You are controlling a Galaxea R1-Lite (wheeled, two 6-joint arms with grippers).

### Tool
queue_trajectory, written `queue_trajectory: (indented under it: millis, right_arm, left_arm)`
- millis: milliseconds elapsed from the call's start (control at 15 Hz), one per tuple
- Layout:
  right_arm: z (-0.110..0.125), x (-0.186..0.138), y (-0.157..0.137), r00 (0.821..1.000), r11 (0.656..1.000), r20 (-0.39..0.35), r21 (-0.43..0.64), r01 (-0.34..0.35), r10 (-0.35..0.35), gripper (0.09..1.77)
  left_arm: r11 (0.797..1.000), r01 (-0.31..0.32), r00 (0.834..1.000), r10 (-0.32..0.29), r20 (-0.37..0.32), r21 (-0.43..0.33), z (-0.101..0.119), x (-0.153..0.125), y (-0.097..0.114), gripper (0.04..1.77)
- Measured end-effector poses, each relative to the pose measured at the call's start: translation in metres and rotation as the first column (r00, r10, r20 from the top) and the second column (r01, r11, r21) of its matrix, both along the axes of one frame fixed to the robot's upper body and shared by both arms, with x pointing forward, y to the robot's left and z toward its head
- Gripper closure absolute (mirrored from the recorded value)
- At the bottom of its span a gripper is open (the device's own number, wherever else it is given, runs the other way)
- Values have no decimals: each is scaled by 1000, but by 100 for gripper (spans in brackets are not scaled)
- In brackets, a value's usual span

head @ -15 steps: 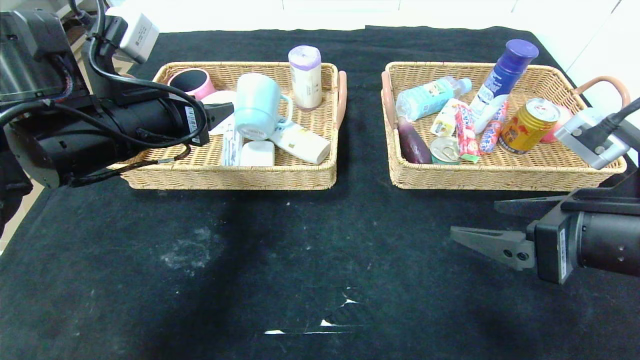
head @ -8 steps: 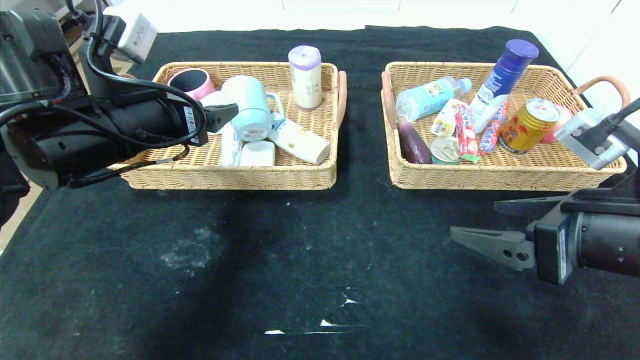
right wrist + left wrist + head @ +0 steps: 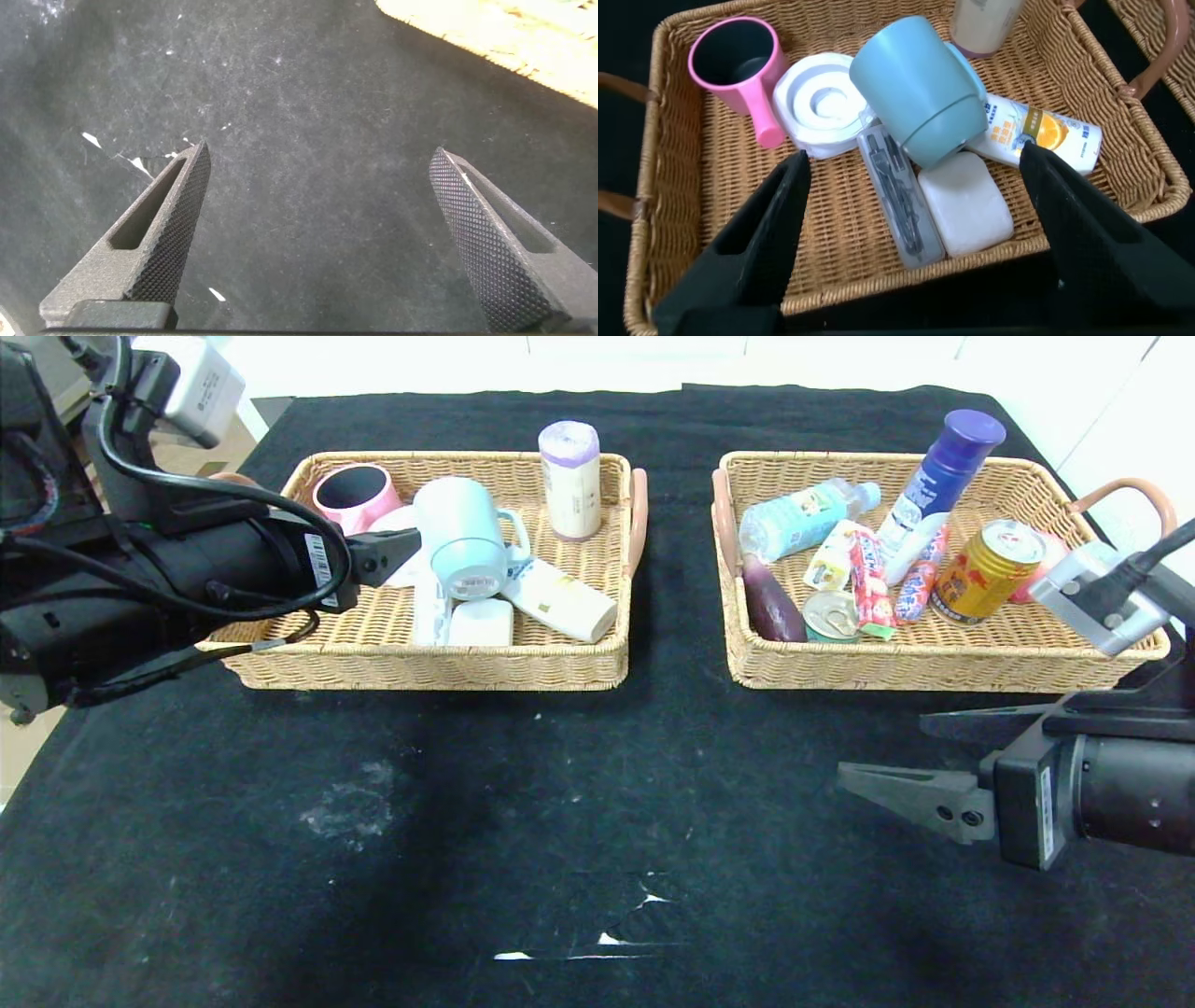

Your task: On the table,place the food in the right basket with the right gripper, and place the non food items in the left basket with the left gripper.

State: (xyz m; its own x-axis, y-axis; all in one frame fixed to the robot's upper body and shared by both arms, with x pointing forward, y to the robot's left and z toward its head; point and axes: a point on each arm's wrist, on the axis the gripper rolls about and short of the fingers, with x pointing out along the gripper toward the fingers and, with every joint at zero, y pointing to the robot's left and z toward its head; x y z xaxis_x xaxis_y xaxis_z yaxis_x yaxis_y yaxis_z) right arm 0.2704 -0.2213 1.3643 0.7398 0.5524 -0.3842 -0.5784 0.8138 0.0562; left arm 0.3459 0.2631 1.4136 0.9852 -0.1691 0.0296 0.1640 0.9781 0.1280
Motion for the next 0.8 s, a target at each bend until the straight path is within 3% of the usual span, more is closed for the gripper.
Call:
queue_trajectory:
  millis: [400, 800]
  right_arm:
    - [1, -1, -1, 1000, 1000, 5, 3, -1, 1, 15]
    - [8, -12, -9, 999, 1000, 37, 25, 4, -5, 15]
  left_arm:
    - [1000, -24, 1000, 24, 16, -2, 4, -37, 9, 13]
    - [1000, -23, 998, 24, -66, 16, -4, -102, 29, 11]
